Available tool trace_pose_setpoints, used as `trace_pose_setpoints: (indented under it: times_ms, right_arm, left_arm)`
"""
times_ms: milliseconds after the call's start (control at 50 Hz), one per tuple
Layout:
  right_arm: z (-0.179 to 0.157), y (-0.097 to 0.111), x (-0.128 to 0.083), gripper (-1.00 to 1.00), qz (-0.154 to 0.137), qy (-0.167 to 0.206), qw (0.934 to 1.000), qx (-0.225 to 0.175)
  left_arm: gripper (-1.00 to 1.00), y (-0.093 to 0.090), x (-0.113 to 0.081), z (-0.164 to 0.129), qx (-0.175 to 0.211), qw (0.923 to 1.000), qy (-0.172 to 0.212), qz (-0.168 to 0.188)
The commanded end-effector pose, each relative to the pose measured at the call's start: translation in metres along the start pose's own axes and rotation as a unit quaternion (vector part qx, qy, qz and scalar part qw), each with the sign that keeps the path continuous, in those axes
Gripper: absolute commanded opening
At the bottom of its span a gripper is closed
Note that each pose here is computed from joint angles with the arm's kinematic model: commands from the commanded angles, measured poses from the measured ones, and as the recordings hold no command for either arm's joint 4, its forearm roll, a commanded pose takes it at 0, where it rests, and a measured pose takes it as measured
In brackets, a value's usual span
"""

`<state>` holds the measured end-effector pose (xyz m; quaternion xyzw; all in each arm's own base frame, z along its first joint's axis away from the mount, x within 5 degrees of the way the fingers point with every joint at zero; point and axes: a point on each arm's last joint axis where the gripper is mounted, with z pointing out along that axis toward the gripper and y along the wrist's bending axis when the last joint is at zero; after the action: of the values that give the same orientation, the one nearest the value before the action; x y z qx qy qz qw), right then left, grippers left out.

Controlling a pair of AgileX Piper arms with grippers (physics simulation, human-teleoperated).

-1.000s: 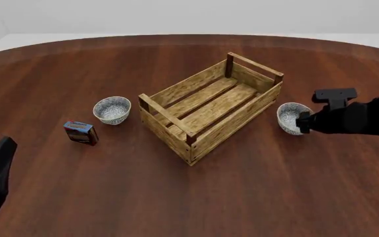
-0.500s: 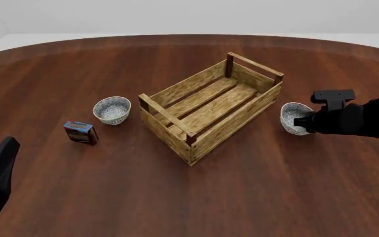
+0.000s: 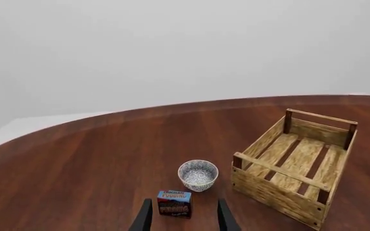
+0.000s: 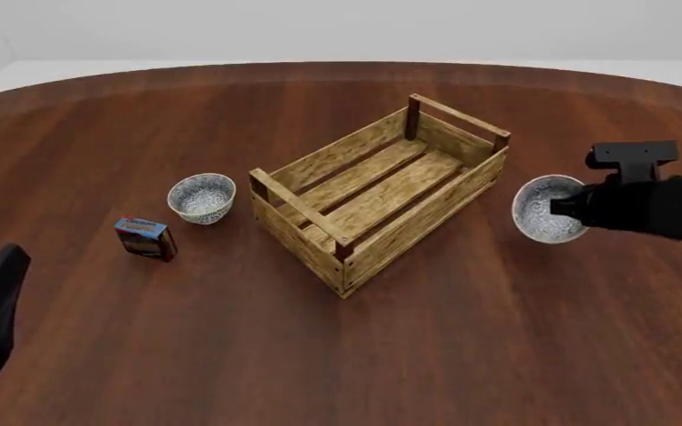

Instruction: Stack the right bowl on the left bowl and place them in the tray.

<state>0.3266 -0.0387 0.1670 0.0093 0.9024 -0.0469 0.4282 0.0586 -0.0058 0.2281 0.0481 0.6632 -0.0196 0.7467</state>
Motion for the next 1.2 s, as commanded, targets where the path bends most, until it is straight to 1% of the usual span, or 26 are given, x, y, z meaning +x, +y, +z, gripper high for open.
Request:
trace_pose_setpoints:
  times_ms: [20, 260, 360, 420, 460, 540, 620, 660, 680, 800, 820, 840, 960, 1020, 1060, 1100, 1120, 1160, 1200]
  right_arm:
    - [-0.042, 0.000, -0.014, -1.00, 0.006, -0.038, 0.9993, 0.002]
    - [-0.094, 0.004, -0.030, -1.00, 0.016, -0.085, 0.9962, -0.004]
    - [-0.116, 0.008, -0.038, -1.00, 0.013, -0.109, 0.9939, -0.011]
    - [-0.129, 0.014, -0.043, -1.00, 0.016, -0.122, 0.9921, -0.023]
    - [-0.132, 0.015, -0.044, -1.00, 0.015, -0.125, 0.9917, -0.025]
    - [-0.149, 0.019, -0.050, -1.00, 0.015, -0.143, 0.9890, -0.034]
    - [-0.164, 0.023, -0.056, -1.00, 0.013, -0.157, 0.9865, -0.044]
    - [-0.166, 0.024, -0.057, -1.00, 0.014, -0.159, 0.9861, -0.046]
    - [-0.171, 0.028, -0.058, -1.00, 0.014, -0.164, 0.9849, -0.055]
    - [-0.180, 0.036, -0.061, -1.00, 0.007, -0.175, 0.9818, -0.073]
    - [-0.184, 0.042, -0.063, -1.00, 0.007, -0.178, 0.9803, -0.086]
    - [-0.184, 0.042, -0.064, -1.00, 0.006, -0.179, 0.9800, -0.086]
    - [-0.197, 0.048, -0.072, -1.00, 0.002, -0.194, 0.9756, -0.103]
    - [-0.200, 0.049, -0.073, -1.00, 0.000, -0.197, 0.9747, -0.105]
    - [-0.204, 0.050, -0.075, -1.00, -0.002, -0.201, 0.9736, -0.108]
    - [-0.206, 0.051, -0.075, -1.00, -0.002, -0.204, 0.9726, -0.112]
    - [-0.206, 0.052, -0.075, -1.00, -0.002, -0.205, 0.9721, -0.114]
    - [-0.208, 0.056, -0.074, -1.00, 0.000, -0.208, 0.9702, -0.124]
    - [-0.210, 0.057, -0.074, -1.00, -0.002, -0.212, 0.9690, -0.127]
  left_arm:
    - [1.00, 0.000, -0.006, -0.005, 0.001, 1.0000, -0.004, -0.001]
    - [1.00, 0.000, -0.021, -0.008, 0.005, 0.9998, -0.018, -0.001]
    - [1.00, 0.000, -0.029, -0.009, 0.014, 0.9997, -0.021, -0.004]
    - [1.00, 0.000, -0.034, -0.010, 0.016, 0.9996, -0.024, 0.001]
    - [1.00, 0.000, -0.036, -0.010, 0.018, 0.9995, -0.026, 0.005]
    - [1.00, 0.000, -0.041, -0.009, 0.017, 0.9993, -0.026, 0.018]
    - [1.00, 0.000, -0.050, -0.009, 0.025, 0.9990, -0.031, 0.020]
    - [1.00, 0.000, -0.052, -0.010, 0.027, 0.9989, -0.034, 0.020]
    - [1.00, -0.001, -0.055, -0.010, 0.033, 0.9987, -0.036, 0.016]
    - [1.00, -0.001, -0.059, -0.009, 0.038, 0.9984, -0.040, 0.014]
    - [1.00, -0.001, -0.060, -0.006, 0.043, 0.9982, -0.038, 0.015]
    - [1.00, -0.002, -0.061, -0.006, 0.045, 0.9982, -0.039, 0.013]
    - [1.00, -0.002, -0.067, -0.007, 0.052, 0.9974, -0.043, 0.026]
    - [1.00, -0.002, -0.068, -0.007, 0.054, 0.9972, -0.044, 0.026]
    - [1.00, -0.003, -0.068, -0.003, 0.058, 0.9970, -0.039, 0.033]
    - [1.00, -0.004, -0.069, 0.002, 0.068, 0.9969, -0.032, 0.022]
    - [1.00, -0.005, -0.069, 0.003, 0.070, 0.9968, -0.030, 0.023]
    - [1.00, -0.005, -0.071, 0.003, 0.071, 0.9967, -0.033, 0.024]
    - [1.00, -0.005, -0.077, 0.000, 0.077, 0.9960, -0.043, 0.013]
